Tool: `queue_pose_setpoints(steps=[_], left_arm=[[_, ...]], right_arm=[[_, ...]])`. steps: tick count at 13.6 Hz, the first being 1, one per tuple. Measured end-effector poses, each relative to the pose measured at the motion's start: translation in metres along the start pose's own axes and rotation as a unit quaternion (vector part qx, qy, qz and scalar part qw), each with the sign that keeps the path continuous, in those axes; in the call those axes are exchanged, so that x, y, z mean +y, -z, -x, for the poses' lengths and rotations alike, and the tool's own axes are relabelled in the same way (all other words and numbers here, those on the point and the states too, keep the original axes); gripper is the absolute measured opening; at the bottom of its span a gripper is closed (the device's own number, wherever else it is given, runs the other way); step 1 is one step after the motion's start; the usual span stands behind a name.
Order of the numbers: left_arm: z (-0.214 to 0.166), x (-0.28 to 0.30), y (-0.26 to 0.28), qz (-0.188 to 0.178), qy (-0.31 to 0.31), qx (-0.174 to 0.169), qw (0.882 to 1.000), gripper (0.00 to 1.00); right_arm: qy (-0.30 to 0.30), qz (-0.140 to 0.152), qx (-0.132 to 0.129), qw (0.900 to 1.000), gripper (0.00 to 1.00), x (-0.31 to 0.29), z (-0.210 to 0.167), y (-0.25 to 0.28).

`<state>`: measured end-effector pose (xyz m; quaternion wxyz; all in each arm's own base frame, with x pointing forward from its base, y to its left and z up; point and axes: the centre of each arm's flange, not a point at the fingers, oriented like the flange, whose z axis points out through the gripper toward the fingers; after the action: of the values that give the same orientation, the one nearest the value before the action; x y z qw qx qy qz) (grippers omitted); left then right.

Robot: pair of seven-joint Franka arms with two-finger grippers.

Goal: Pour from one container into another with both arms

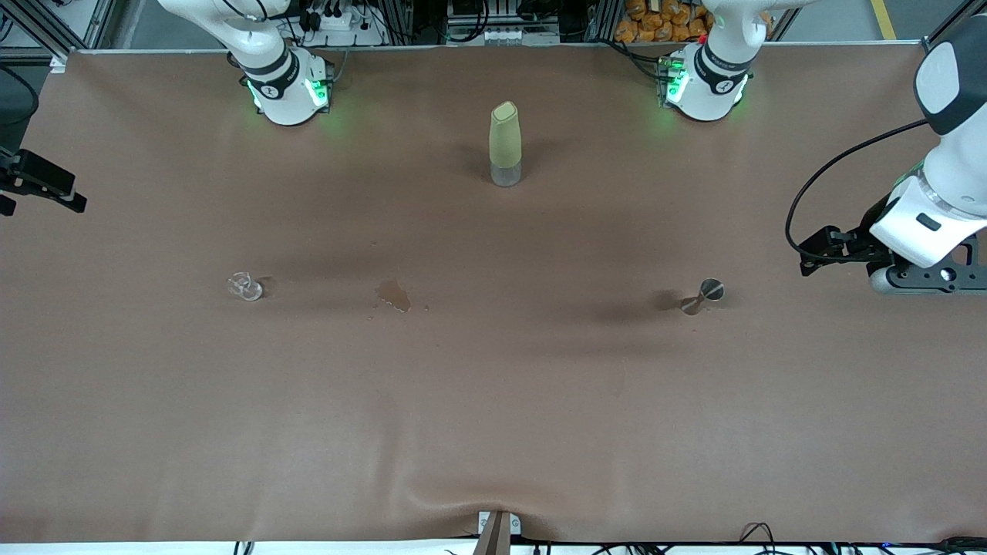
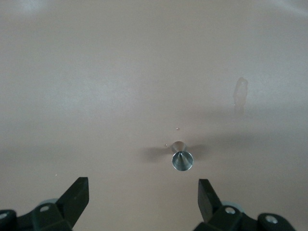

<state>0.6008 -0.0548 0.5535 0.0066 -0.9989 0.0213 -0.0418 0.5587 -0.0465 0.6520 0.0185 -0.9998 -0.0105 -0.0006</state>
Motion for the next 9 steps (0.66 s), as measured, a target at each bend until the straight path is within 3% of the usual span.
queue_pose_setpoints(steps=[7,9], left_arm=[[0.001,0.0,0.006,0.0,0.001,0.005,1.0,1.0],[0.0,-0.001,0.008,0.0,0.001,0.007,1.0,1.0]], right_arm=[[0.002,-0.001,-0.007,1.0,1.0,0.002,-0.007,-0.012],[0.027,-0.002,-0.006,1.0,1.0,0.0,-0.009,-0.014]])
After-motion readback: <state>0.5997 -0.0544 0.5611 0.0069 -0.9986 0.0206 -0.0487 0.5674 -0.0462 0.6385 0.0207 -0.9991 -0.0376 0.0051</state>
